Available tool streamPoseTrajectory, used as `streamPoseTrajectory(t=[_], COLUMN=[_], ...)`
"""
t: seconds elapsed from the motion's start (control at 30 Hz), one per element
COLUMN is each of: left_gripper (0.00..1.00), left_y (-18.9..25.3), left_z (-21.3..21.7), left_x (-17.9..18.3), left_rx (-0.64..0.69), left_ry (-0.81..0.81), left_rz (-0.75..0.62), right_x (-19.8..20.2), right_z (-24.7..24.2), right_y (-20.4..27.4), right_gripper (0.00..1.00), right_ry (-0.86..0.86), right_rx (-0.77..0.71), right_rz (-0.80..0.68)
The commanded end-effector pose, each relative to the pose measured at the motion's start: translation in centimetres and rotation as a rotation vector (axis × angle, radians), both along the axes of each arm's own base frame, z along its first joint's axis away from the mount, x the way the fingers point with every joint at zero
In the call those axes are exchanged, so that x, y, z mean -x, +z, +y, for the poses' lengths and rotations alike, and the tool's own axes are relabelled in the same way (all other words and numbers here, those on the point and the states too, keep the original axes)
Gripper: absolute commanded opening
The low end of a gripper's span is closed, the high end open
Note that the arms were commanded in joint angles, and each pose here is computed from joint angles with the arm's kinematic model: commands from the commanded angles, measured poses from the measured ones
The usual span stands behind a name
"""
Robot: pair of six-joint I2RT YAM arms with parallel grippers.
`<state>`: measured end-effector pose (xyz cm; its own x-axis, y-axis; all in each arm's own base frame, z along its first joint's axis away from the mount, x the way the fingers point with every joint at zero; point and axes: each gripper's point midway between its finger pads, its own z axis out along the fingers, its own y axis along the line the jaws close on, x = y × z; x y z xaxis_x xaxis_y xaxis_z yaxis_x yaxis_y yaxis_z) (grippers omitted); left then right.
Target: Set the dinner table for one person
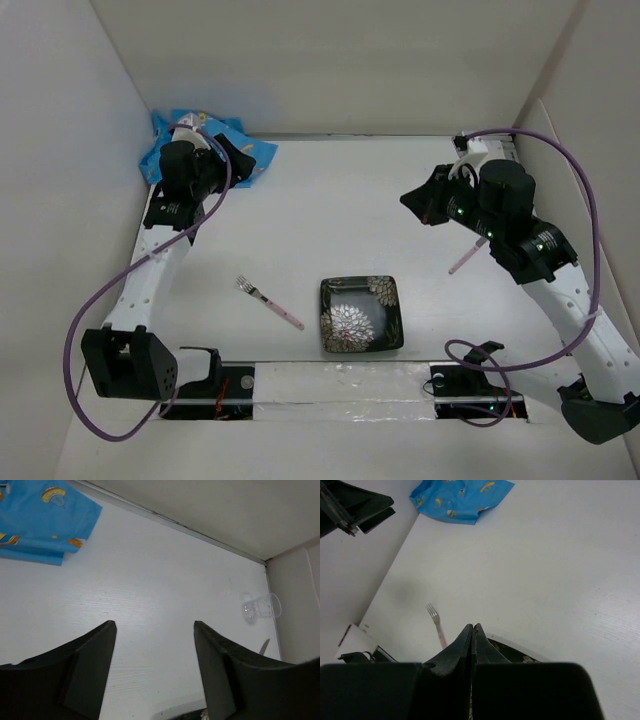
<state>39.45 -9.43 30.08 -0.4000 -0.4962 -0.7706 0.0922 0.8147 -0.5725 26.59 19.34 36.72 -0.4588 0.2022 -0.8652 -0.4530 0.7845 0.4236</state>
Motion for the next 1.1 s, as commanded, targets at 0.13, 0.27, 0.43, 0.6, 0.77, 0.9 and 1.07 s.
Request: streamPoseTrajectory(t=[0.13,0.27,0.43,0.6,0.77,0.9,1.07], left_gripper=[0.13,0.0,0.37,0.67,0.67,0.65,0.65], left_y=[-3.1,-6.0,-9.7,-13.5,-17.3,-18.9,-21.0], left_z=[3.7,5.9,6.5,5.6,5.5,5.6,6.1], left_x=[-4.0,-7.3,-10.7,-14.1,-16.8,-18.5,-20.1], left_rx=[-0.063,-0.141,-0.168,-0.134,-0.128,-0.126,-0.161], left_ry=[0.228,0.349,0.404,0.399,0.418,0.442,0.468], left_rz=[0.105,0.204,0.299,0.359,0.428,0.438,0.457], right_x=[0.1,0.2,0.3,0.5,0.6,0.2,0.4], right_z=[-0.8,-0.8,-1.1,-0.8,0.3,0.7,2.5], right_y=[0.5,0.6,0.0,-1.0,-1.1,-2.0,-3.2], right_gripper=[0.0,0.0,0.03,0.34,0.39,0.39,0.39], right_ry=[-0.009,-0.01,-0.028,-0.011,0.021,0.025,0.075], right_rx=[0.006,0.002,0.014,0.014,0.025,0.044,0.056], right_rz=[-0.019,-0.017,0.005,0.036,0.056,0.088,0.124])
